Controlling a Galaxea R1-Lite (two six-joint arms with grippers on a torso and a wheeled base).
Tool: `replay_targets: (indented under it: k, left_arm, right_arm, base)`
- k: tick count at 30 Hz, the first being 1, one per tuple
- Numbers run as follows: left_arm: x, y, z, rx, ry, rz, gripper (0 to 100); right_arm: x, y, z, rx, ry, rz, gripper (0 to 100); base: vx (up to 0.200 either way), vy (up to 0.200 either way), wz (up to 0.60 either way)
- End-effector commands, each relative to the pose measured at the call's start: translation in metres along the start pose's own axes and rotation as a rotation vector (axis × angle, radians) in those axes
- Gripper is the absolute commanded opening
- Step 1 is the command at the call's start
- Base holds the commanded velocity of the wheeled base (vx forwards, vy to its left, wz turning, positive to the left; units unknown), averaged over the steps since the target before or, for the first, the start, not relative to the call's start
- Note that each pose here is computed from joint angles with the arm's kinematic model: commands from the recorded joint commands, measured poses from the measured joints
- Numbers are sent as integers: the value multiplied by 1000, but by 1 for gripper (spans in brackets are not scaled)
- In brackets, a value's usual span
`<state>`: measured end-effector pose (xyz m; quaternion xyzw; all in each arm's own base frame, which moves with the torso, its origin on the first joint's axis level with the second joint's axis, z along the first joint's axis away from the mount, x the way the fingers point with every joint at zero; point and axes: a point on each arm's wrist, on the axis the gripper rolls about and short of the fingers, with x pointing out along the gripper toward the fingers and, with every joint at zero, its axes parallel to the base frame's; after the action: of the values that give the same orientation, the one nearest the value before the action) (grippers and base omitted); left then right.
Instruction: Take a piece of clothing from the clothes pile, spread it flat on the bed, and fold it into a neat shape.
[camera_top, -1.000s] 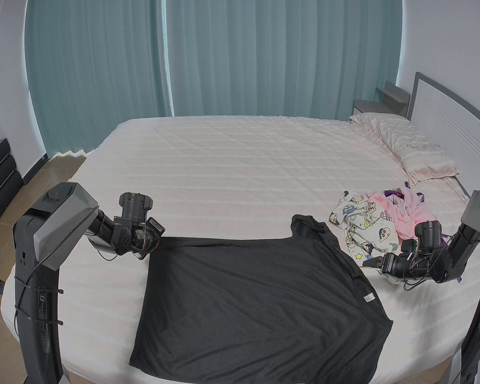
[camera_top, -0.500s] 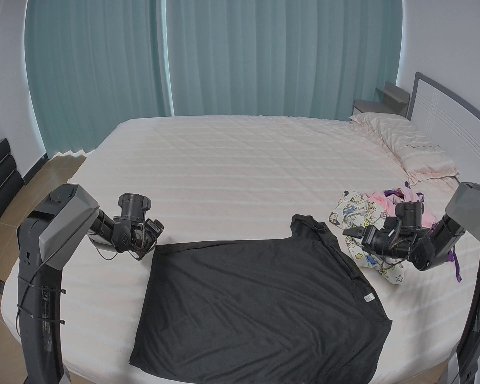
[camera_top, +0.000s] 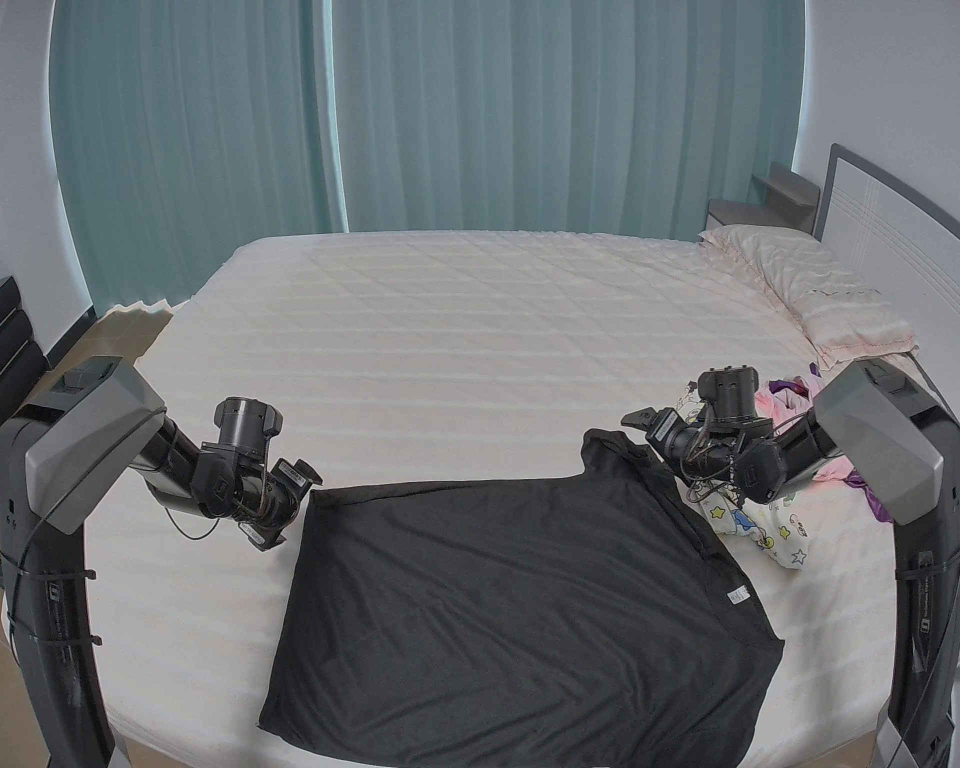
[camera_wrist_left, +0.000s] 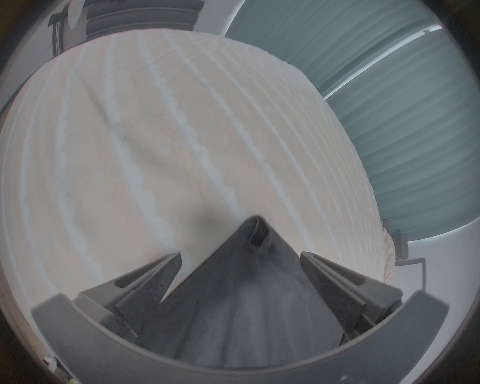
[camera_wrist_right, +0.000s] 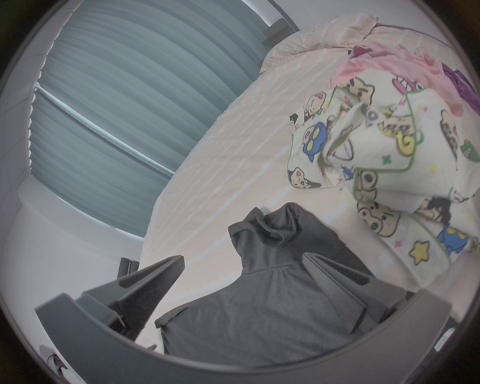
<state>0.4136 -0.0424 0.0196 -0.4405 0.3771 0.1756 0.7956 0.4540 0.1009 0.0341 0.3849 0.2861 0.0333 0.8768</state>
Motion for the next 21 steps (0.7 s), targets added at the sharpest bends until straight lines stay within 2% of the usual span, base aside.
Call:
replay_targets:
  k: [1,11,21]
  left_arm:
    - [-33,0,-6,-52,38,-43,100]
    - [-30,11,-17,-69,36,-72,100]
    - [-31,9,-19,-93,38,-80,100]
  right_arm:
    - [39,-8,-28,10,29,-65,100]
    - [53,0,-28,32,8,-29,100]
    - [74,-1,-24,33,-62,-20,100]
  base:
    - [0,0,0]
    - [0,0,0]
    - [0,0,0]
